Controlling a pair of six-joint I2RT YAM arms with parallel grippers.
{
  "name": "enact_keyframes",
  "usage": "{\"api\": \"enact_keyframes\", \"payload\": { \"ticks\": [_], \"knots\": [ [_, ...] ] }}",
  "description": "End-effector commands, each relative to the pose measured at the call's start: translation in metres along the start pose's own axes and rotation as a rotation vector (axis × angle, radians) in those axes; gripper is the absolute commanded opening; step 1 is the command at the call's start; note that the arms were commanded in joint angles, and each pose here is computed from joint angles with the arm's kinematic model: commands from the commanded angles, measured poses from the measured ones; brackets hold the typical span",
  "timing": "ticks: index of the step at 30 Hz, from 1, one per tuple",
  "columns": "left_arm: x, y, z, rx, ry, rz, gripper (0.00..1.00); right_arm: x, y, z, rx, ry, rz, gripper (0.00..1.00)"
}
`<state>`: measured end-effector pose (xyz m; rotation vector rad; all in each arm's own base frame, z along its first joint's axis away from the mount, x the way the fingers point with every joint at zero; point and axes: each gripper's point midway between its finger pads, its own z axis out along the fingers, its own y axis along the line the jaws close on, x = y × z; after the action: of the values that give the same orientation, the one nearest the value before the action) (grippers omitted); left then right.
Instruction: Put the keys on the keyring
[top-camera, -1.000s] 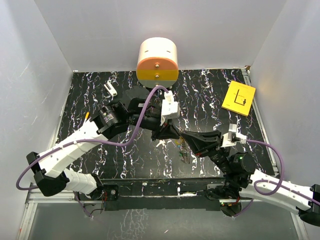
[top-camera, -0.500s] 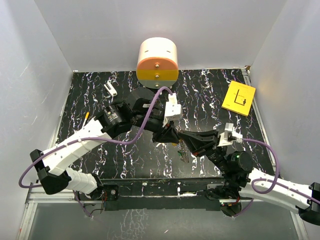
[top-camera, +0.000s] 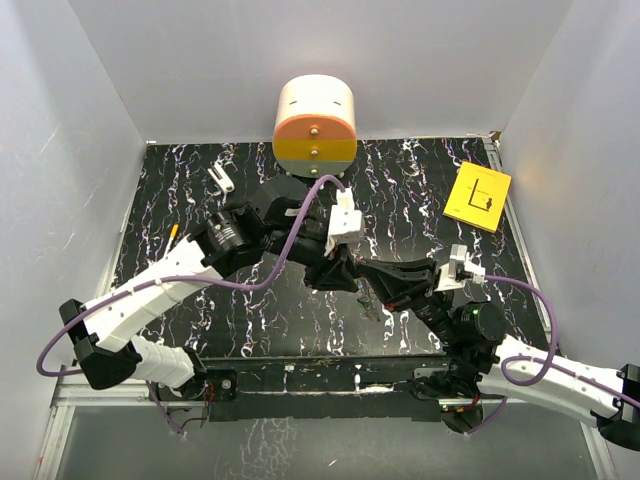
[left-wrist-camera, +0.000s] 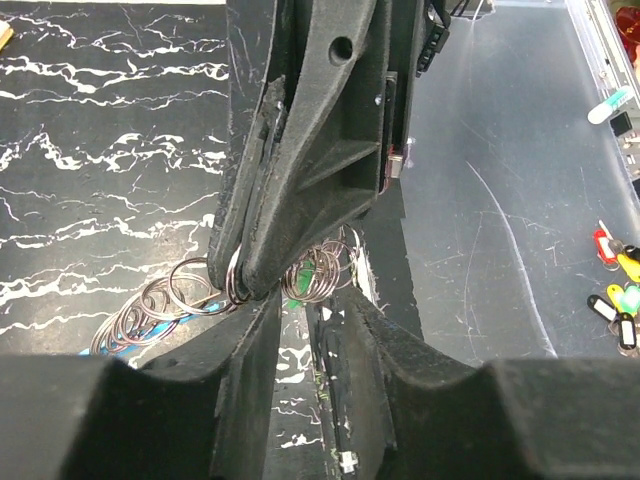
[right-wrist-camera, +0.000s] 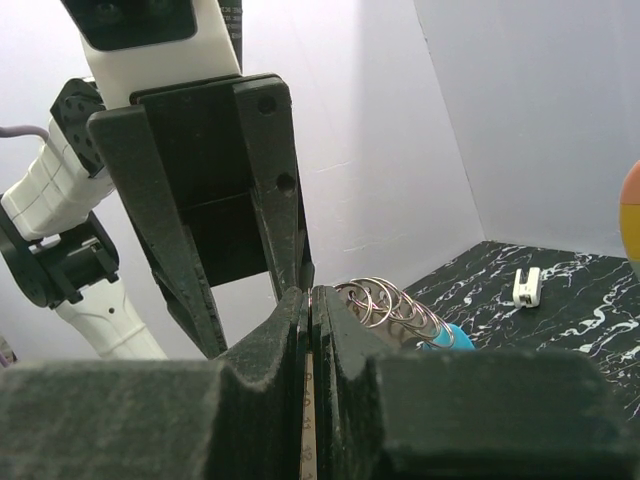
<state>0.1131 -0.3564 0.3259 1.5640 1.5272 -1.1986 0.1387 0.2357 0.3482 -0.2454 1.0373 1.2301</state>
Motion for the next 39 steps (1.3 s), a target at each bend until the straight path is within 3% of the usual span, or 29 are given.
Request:
{"api": "enact_keyframes", "payload": {
  "ticks": [1, 10, 16, 26, 39],
  "knots": [
    [-0.019, -0.001, -0.013, -0.041, -0.078, 0.099, 0.35, -0.032, 0.028, -0.001, -0.113, -0.093, 0.063, 0.08],
    [0.02, 0.015, -0.013, -0.125, -0.036, 0.081, 0.46, -0.024, 0.019, -0.024, -0.084, -0.076, 0.115, 0.08],
    [0.016, 0.017, -0.005, -0.095, -0.058, 0.052, 0.47, -0.01, 0.014, -0.03, -0.069, -0.042, 0.131, 0.08],
    [0.012, 0.002, 0.003, 0.022, -0.065, -0.004, 0.39, -0.002, 0.01, -0.024, -0.062, -0.044, 0.114, 0.08],
    [0.009, 0.007, 0.011, 0.042, -0.075, -0.019, 0.33, 0.004, 0.01, -0.024, -0.069, -0.04, 0.111, 0.08]
  ]
}}
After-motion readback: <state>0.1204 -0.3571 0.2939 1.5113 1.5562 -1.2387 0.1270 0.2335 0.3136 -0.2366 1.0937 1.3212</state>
